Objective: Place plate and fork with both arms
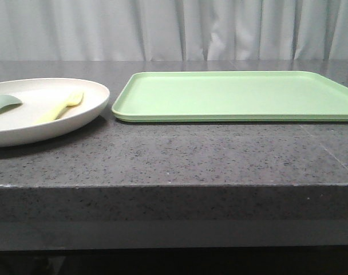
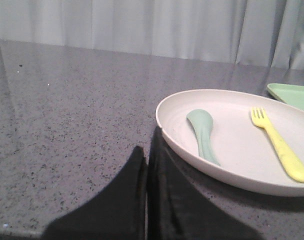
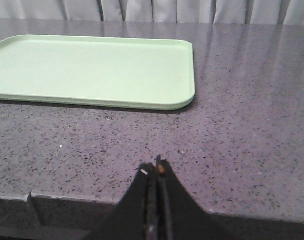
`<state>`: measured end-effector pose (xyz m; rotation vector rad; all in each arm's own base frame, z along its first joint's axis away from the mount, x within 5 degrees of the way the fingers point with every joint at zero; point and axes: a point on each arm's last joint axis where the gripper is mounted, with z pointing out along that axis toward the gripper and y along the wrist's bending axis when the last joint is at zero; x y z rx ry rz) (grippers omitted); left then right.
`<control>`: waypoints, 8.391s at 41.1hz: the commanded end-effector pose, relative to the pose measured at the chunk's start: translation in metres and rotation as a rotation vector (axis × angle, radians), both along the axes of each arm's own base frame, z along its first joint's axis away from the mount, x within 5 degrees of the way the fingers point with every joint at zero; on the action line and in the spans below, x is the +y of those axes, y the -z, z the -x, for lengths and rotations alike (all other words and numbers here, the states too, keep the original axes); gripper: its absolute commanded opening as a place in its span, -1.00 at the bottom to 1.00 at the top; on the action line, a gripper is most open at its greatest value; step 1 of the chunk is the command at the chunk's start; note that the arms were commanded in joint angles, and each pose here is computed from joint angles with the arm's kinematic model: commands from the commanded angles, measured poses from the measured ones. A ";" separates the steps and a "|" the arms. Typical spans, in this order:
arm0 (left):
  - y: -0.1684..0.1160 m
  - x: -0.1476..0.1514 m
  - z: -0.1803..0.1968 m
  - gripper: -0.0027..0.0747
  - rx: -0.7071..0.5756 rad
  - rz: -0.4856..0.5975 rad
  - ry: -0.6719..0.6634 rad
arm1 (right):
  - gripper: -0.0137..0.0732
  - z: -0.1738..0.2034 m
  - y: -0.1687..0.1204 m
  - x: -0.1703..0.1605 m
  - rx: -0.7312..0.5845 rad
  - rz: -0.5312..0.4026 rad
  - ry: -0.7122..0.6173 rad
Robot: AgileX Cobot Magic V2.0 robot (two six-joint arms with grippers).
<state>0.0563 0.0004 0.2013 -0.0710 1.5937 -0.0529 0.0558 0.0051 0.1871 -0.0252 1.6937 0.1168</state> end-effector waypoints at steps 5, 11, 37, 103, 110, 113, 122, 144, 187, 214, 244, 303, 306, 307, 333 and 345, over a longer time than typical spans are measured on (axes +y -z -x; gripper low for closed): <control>-0.015 0.001 0.002 -0.98 -0.178 0.002 -0.009 | -0.83 0.001 -0.010 0.000 -0.113 0.002 0.006; -0.019 0.001 0.003 -0.98 -0.227 0.001 -0.011 | -0.83 0.001 -0.012 0.000 -0.135 0.000 0.005; -0.098 0.000 -0.001 -0.98 -0.210 0.003 -0.004 | -0.82 0.014 -0.120 -0.002 -0.181 -0.005 0.009; -0.153 0.001 -0.074 0.58 0.036 -0.018 -0.001 | 0.78 -0.052 -0.163 0.004 0.017 0.013 0.008; -0.165 0.002 -0.111 0.57 0.246 -0.019 0.006 | 0.78 -0.052 -0.163 0.004 0.022 0.014 0.008; -0.167 0.002 -0.125 0.55 0.339 -0.018 0.009 | 0.78 -0.052 -0.163 0.004 0.022 0.014 0.008; -0.165 0.002 -0.174 0.53 0.659 -0.012 0.021 | 0.78 -0.052 -0.163 0.004 0.022 0.014 0.008; -0.113 0.007 -0.252 0.53 1.055 -0.061 0.009 | 0.78 -0.052 -0.163 0.004 0.022 0.014 0.008; -0.085 0.004 -0.271 -0.03 1.112 -0.005 0.031 | 0.78 -0.052 -0.163 0.004 0.022 0.014 0.008; -0.085 0.001 -0.270 -0.39 1.120 0.028 0.042 | 0.78 -0.052 -0.163 0.004 0.022 0.014 0.008; -0.086 0.017 -0.267 -0.98 1.127 0.190 0.100 | 0.78 -0.052 -0.162 0.004 0.025 0.014 0.008; -0.145 -0.048 -0.311 -0.98 0.928 0.437 0.396 | 0.78 -0.052 -0.162 0.004 0.029 0.014 0.008; -0.142 -0.069 -0.319 -0.98 0.946 0.423 0.441 | 0.78 -0.052 -0.162 0.004 0.029 0.014 0.008; -0.140 -0.078 -0.321 -0.98 0.953 0.420 0.455 | 0.78 -0.052 -0.162 0.004 0.029 0.014 0.008; -0.122 -0.230 -0.375 -0.98 0.958 0.462 0.625 | 0.78 -0.052 -0.162 0.005 0.032 0.015 0.000; -0.102 -0.252 -0.381 -0.98 0.972 0.446 0.610 | 0.78 -0.051 -0.162 0.006 0.032 0.015 -0.015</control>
